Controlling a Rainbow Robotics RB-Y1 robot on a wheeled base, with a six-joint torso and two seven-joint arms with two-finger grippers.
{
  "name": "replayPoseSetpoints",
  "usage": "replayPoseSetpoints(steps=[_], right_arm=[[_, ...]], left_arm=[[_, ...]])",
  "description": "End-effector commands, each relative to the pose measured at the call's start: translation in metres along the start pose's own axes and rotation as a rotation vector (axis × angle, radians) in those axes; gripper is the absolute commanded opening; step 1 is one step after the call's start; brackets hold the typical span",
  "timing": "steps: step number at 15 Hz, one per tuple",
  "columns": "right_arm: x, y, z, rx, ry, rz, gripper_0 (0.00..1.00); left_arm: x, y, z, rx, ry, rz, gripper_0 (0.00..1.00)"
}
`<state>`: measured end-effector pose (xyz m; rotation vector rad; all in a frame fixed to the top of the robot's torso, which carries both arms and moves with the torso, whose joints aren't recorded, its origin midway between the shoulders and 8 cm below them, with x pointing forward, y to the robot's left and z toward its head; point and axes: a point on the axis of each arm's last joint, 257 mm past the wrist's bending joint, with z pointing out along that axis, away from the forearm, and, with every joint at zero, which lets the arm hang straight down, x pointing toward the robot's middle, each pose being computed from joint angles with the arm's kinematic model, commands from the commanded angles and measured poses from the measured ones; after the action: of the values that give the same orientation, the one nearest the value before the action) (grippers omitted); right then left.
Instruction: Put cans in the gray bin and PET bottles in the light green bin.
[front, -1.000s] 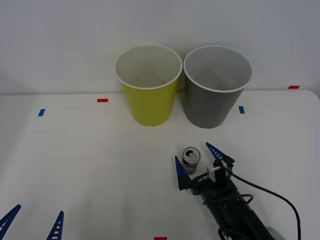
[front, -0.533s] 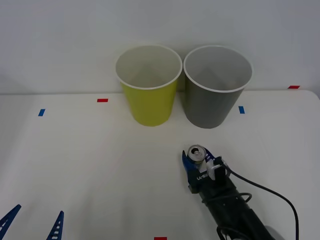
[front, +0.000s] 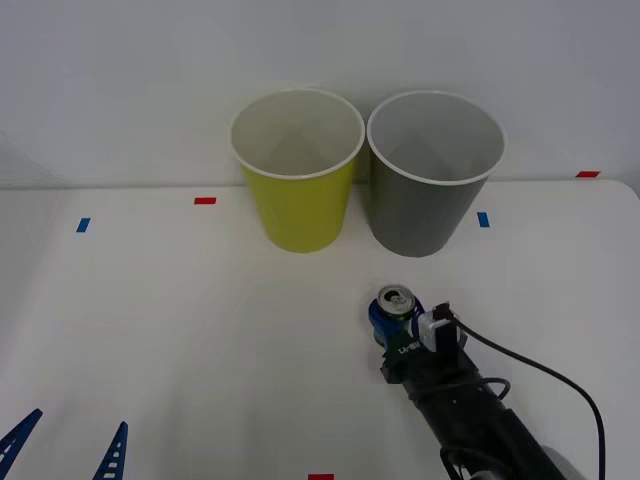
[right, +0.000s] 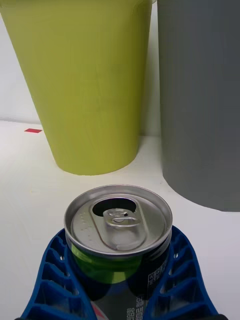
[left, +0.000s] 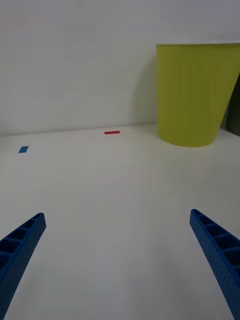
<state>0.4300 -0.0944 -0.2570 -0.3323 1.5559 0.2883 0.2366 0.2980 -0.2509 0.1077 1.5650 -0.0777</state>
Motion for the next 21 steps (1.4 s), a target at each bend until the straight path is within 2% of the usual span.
replayPoseSetpoints(steps=[1, 4, 9, 11, 13, 15, 20, 21], right_arm=[[-0.041, -0.004, -0.019, -0.006, 0.074, 0.014, 0.11], [-0.068, -0.004, -0.023, -0.017, 0.098, 0.016, 0.10], [-0.114, -0.012, -0.027, -0.030, 0.165, 0.047, 0.08], [-0.133, -0.014, -0.027, -0.039, 0.183, 0.030, 0.08], [-0.155, -0.015, -0.026, -0.049, 0.179, 0.020, 0.08], [-0.175, -0.019, -0.024, -0.065, 0.144, 0.054, 0.07], [-0.219, -0.035, -0.015, -0.112, 0.134, 0.023, 0.06], [-0.231, -0.040, -0.012, -0.105, 0.132, -0.003, 0.06]], left_arm=[[0.000, 0.000, 0.000, 0.000, 0.000, 0.000, 1.00], [0.000, 0.000, 0.000, 0.000, 0.000, 0.000, 1.00], [0.000, 0.000, 0.000, 0.000, 0.000, 0.000, 1.00], [0.000, 0.000, 0.000, 0.000, 0.000, 0.000, 1.00], [0.000, 0.000, 0.000, 0.000, 0.000, 0.000, 1.00], [0.000, 0.000, 0.000, 0.000, 0.000, 0.000, 1.00], [0.000, 0.000, 0.000, 0.000, 0.000, 0.000, 1.00], [0.000, 0.000, 0.000, 0.000, 0.000, 0.000, 1.00]])
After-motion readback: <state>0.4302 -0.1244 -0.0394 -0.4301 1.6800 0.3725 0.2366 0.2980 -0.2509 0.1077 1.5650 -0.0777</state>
